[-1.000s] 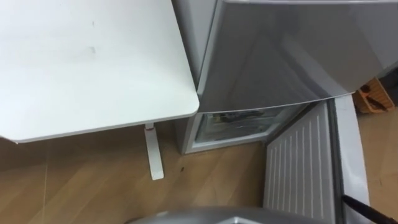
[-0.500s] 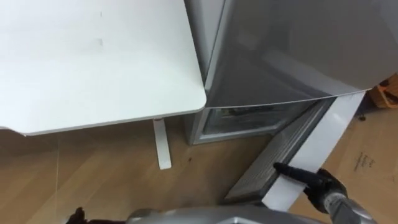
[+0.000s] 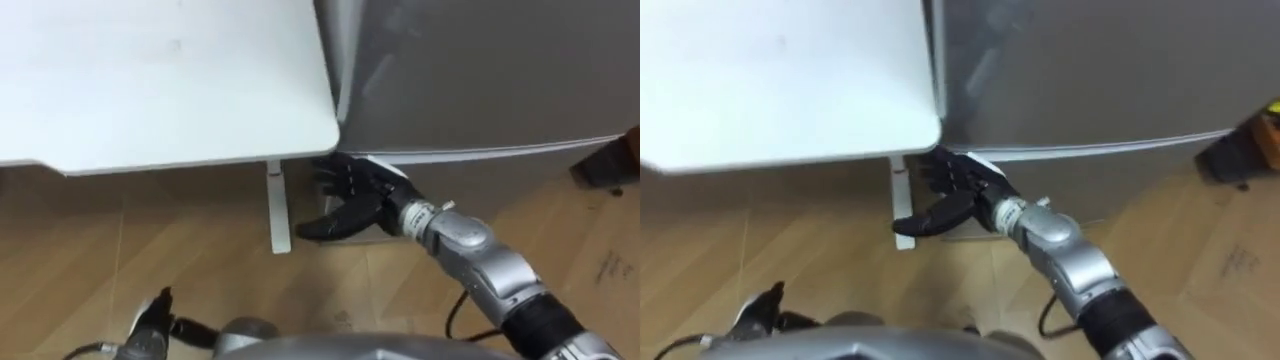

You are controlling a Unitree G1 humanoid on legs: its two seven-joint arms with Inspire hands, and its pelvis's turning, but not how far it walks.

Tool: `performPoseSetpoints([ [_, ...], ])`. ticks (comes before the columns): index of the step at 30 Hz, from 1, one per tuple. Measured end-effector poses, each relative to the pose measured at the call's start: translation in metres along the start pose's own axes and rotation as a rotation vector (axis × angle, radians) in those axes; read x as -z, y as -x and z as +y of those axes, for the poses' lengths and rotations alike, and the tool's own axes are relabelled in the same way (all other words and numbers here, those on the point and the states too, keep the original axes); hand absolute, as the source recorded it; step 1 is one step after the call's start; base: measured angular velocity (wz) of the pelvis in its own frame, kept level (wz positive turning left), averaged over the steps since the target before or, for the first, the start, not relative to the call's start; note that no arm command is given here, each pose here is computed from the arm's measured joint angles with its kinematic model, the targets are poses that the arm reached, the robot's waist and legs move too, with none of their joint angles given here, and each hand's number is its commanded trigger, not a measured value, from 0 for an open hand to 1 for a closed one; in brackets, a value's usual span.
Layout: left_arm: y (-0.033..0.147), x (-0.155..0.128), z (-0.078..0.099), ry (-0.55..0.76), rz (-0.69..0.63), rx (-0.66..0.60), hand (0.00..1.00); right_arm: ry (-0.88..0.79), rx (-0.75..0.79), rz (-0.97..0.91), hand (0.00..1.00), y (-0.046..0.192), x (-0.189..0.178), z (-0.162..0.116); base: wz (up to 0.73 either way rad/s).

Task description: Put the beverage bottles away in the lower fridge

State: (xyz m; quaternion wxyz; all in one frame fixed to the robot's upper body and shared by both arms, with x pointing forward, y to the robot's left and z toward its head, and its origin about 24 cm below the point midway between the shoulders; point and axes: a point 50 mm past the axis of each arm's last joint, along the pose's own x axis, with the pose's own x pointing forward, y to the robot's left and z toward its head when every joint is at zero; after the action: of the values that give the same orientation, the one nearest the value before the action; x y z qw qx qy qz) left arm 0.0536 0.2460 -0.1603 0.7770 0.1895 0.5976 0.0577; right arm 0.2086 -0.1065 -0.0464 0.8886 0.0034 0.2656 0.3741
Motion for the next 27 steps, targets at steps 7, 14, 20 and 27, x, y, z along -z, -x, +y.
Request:
performPoseSetpoints([
  [7,0.003,0.014,-0.004,-0.014,0.048,0.032,0.0,0.005,-0.129,-0.014,0.0,-0.001,-0.005,0.005,0.23],
  [14,0.003,0.015,-0.003,-0.014,0.057,0.024,0.0,0.02,-0.172,0.009,0.0,-0.002,0.0,0.007,0.13],
  [20,0.004,0.02,-0.004,-0.008,0.075,0.017,0.0,-0.06,-0.01,0.206,0.0,0.014,0.054,-0.015,0.11],
  [27,0.008,0.039,-0.003,0.04,0.127,0.004,0.0,-0.325,0.417,0.599,0.0,0.101,0.169,-0.033,0.04],
])
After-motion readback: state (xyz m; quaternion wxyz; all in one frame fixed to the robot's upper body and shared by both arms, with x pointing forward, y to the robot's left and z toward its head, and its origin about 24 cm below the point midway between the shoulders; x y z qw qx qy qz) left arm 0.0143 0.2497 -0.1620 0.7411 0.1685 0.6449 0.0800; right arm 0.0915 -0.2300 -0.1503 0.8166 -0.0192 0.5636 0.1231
